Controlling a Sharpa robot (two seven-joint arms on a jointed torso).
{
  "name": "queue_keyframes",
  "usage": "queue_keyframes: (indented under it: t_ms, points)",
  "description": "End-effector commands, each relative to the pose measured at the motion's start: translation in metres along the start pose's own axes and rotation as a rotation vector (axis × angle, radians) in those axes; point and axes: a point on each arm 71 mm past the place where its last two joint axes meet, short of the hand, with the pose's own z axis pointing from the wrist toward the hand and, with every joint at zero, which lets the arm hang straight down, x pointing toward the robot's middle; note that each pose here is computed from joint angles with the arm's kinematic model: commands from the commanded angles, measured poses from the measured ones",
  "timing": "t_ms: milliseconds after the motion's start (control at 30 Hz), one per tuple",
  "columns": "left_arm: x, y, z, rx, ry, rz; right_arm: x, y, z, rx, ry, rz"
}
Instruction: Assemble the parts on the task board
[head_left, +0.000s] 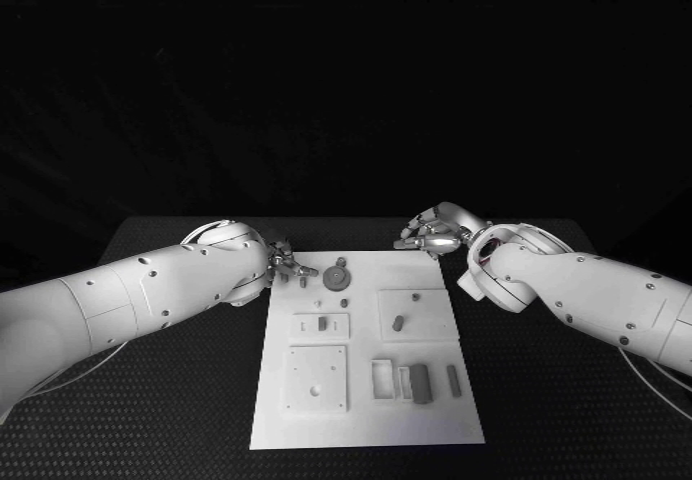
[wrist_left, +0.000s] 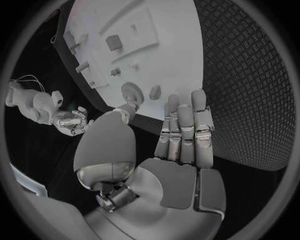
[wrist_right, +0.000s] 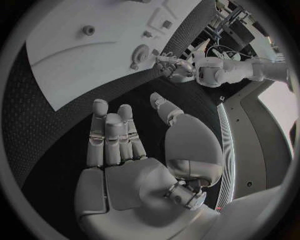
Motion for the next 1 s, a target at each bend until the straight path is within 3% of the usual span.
queue_keyframes:
  t_ms: [33,300,1000]
  points:
    - [0.001,-0.0033,0.0005,0.014,0.015,0.03,0.0018,0.0016,0.0003,-0.009,0.014,0.0]
    - [0.0025,-0.0053,0.0024,0.011,0.001,0.053,0.0025,0.0024,0.0006,-0.01,0.016,0.001]
    - [0.0069,-0.0039,0.008,-0.009,0.062,0.069,0.0036,0.0037,0.001,-0.012,0.019,0.002]
